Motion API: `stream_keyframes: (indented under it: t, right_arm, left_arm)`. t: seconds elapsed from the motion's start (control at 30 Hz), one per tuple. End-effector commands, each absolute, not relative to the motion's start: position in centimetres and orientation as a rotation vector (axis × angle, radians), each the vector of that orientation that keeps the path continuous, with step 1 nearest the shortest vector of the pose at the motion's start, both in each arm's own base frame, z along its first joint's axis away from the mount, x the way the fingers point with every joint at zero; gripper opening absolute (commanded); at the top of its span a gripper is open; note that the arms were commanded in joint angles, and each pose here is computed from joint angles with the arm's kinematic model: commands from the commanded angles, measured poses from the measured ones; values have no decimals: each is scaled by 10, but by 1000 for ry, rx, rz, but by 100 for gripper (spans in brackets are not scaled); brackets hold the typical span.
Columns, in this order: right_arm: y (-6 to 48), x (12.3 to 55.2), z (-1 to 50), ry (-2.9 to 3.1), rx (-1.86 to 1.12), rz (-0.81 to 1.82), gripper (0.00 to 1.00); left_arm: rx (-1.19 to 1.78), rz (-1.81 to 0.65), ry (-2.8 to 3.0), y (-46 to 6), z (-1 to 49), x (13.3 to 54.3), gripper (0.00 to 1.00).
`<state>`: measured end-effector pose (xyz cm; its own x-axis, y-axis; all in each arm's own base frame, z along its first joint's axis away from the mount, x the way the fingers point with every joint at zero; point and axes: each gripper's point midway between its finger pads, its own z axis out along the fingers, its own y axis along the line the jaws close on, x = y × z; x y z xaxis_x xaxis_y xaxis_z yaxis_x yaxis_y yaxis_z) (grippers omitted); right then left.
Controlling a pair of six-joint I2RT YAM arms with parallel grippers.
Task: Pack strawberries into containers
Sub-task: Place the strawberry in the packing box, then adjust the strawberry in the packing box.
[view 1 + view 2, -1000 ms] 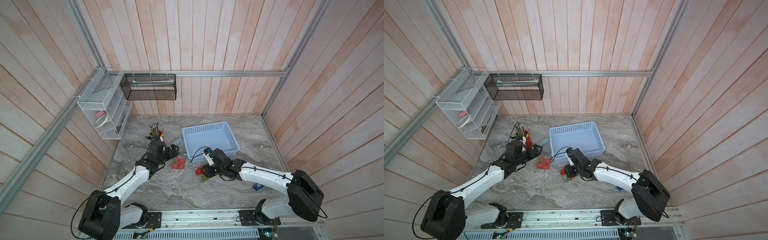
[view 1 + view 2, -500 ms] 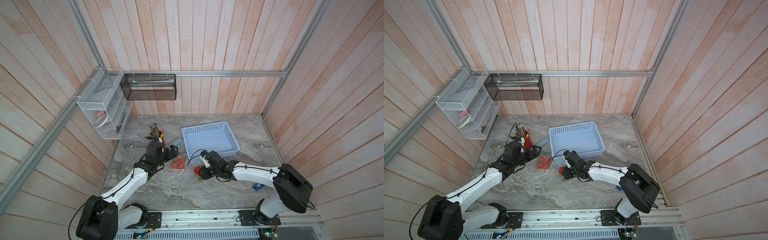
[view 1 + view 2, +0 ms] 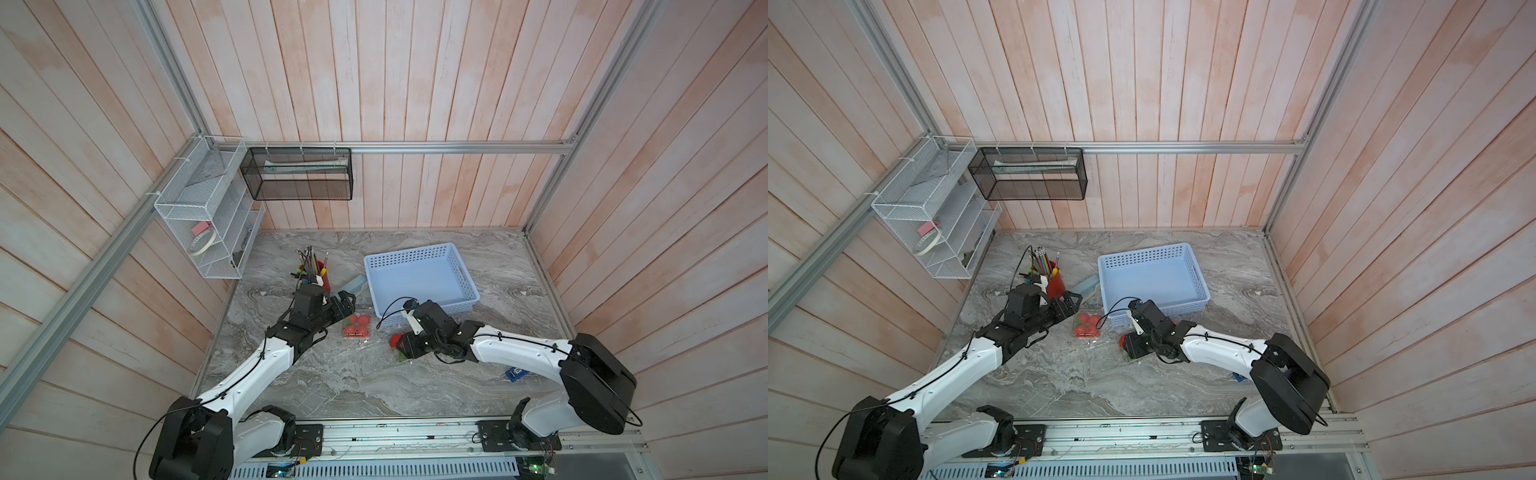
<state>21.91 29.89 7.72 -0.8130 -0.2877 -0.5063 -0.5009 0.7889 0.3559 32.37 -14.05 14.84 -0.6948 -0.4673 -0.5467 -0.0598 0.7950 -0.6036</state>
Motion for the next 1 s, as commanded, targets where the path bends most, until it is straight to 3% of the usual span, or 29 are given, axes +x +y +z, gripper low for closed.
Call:
stream_keyframes:
  t: [0.0,0.1,0.23,0.33,0.73,0.97]
  right_arm:
    - [299,219,94,2519,-599,686,57]
    - [299,223,101,2492,-590,675,51]
    - [301,230,101,2474,-584,658,28]
    - [304,234,97,2480,-596,635,16]
    - [306,228,82,2533,-631,641,11]
    - [290,249,122,2460,-559,621,12]
  left_arm:
    - [-409,-695,2267,-132,144,316,99]
    - [-412,-690,2272,-130,142,312,99]
    - [-417,-675,2273,-126,141,306,99]
    - [-423,-664,2274,-123,140,303,99]
    - [-414,-660,2285,-125,140,305,100]
    - [-400,-670,2329,-124,133,289,99]
